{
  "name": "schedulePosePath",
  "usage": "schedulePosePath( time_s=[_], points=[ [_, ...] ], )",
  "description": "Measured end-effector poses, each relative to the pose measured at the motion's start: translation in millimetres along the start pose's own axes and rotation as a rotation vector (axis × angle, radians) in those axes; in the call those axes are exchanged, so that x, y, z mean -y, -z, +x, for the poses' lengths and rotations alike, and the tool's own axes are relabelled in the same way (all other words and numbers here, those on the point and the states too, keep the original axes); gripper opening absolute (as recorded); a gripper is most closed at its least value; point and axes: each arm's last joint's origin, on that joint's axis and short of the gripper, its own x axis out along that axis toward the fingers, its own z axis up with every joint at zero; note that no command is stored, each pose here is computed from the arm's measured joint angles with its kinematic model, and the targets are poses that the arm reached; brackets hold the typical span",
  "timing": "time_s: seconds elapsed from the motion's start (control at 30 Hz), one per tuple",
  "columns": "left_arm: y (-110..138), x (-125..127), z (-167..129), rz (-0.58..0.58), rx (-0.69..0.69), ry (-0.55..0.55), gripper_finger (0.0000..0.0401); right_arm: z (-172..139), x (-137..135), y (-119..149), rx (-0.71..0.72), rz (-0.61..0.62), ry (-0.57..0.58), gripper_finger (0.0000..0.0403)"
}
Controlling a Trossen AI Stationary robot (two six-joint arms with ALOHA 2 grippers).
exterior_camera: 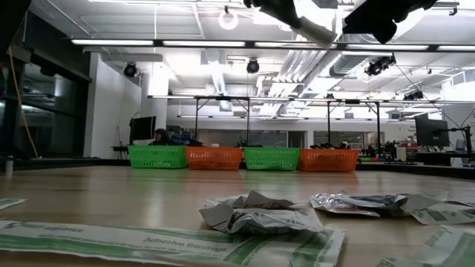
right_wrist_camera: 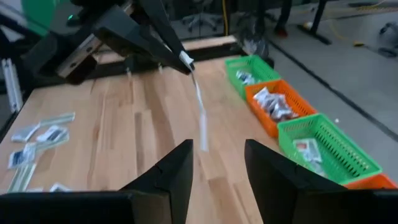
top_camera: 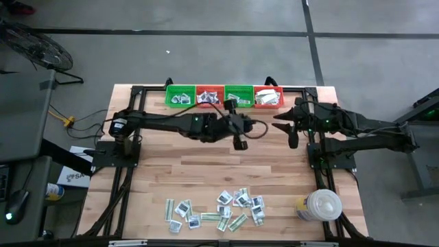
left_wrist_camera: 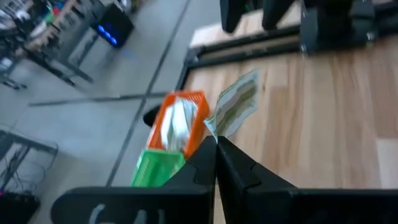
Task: Pick & Place First Aid Supplies
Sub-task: Put the green bandage pack in the right orange bin
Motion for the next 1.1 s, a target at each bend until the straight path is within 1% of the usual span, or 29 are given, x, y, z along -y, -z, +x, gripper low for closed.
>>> schedulePosePath(
  time_s=[0.13,0.37,0.6,0.73,0.87,0.97,1.1],
  points=[
    [-5,-9,5,-0.032,0.055,-0.011,0.0,0,0,-2,0.019,-0.001,0.004,0.0138],
    [-14,-19,8,-0.032,0.157,-0.024,0.0,9,-1,-5,0.029,-0.007,0.004,0.0138],
    [-15,-18,8,-0.03,0.166,-0.01,0.0,20,-4,-11,0.082,-0.024,-0.008,0.0138],
    [-15,-18,8,-0.03,0.165,-0.01,0.0,20,-3,-12,0.085,-0.035,-0.001,0.0133],
    [-13,-18,8,-0.02,0.15,-0.006,0.0,18,-3,-13,0.1,-0.047,0.015,0.0105],
    [-12,-17,8,-0.016,0.139,-0.002,0.0,16,-2,-13,0.106,-0.047,0.039,0.0067],
    [-12,-17,8,-0.021,0.141,-0.003,0.0,16,-2,-13,0.104,-0.062,0.034,0.0011]
  ],
)
